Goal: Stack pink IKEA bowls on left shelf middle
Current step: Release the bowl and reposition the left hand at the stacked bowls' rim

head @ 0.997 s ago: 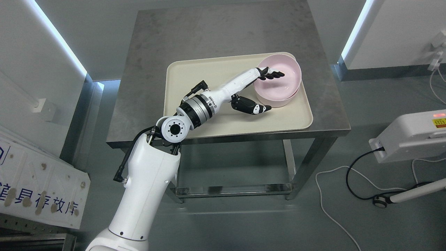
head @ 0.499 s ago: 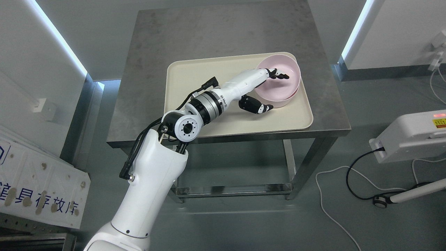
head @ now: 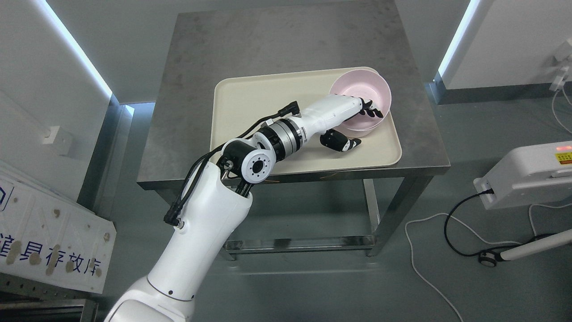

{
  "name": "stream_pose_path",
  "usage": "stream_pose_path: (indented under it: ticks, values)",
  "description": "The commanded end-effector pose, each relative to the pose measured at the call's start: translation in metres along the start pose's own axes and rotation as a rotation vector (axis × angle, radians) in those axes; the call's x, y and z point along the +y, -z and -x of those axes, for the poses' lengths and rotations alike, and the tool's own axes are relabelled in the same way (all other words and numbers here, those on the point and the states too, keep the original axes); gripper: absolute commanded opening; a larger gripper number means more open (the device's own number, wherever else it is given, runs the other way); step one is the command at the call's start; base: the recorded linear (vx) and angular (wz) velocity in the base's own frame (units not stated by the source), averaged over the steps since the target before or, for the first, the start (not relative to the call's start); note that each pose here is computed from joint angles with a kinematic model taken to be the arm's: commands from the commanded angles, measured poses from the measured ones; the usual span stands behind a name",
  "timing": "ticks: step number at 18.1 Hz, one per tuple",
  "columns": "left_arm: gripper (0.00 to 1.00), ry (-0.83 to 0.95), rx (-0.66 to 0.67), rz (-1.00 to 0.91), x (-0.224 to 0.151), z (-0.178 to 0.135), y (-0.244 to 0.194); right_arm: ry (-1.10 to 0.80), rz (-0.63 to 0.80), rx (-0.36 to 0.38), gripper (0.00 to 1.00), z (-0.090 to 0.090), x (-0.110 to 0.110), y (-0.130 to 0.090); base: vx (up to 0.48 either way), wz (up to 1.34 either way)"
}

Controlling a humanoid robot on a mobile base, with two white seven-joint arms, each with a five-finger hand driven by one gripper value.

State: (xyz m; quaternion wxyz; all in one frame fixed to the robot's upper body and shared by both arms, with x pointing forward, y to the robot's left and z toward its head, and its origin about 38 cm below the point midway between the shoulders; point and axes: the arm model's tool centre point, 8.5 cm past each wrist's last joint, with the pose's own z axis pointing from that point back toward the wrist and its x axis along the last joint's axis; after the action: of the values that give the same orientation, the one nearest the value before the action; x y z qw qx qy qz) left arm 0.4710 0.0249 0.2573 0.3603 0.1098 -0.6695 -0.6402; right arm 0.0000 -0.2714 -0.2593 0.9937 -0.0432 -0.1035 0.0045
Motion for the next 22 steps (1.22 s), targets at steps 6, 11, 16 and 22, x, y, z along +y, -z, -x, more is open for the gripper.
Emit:
stream_pose_path:
  ticks: [6, 11, 16, 22]
  values:
    - [0.46, 0.041, 0.093, -0.036, 0.022, 0.05, -0.015, 0.002, 0.019, -0.017, 1.0, -0.006, -0.011, 0.001, 0.0, 0.0]
    - [0.42, 0.036, 0.092, -0.017, 0.015, 0.05, -0.016, 0.002, 0.019, -0.017, 1.0, -0.006, -0.011, 0.001, 0.0, 0.0]
    - [0.34, 0.035, 0.09, 0.009, 0.011, 0.049, -0.015, 0.002, 0.019, -0.017, 1.0, -0.006, -0.011, 0.001, 0.0, 0.0]
    - [0.04, 0.037, 0.054, -0.063, 0.032, 0.063, -0.033, 0.002, 0.019, -0.017, 1.0, -0.006, -0.011, 0.001, 0.0, 0.0]
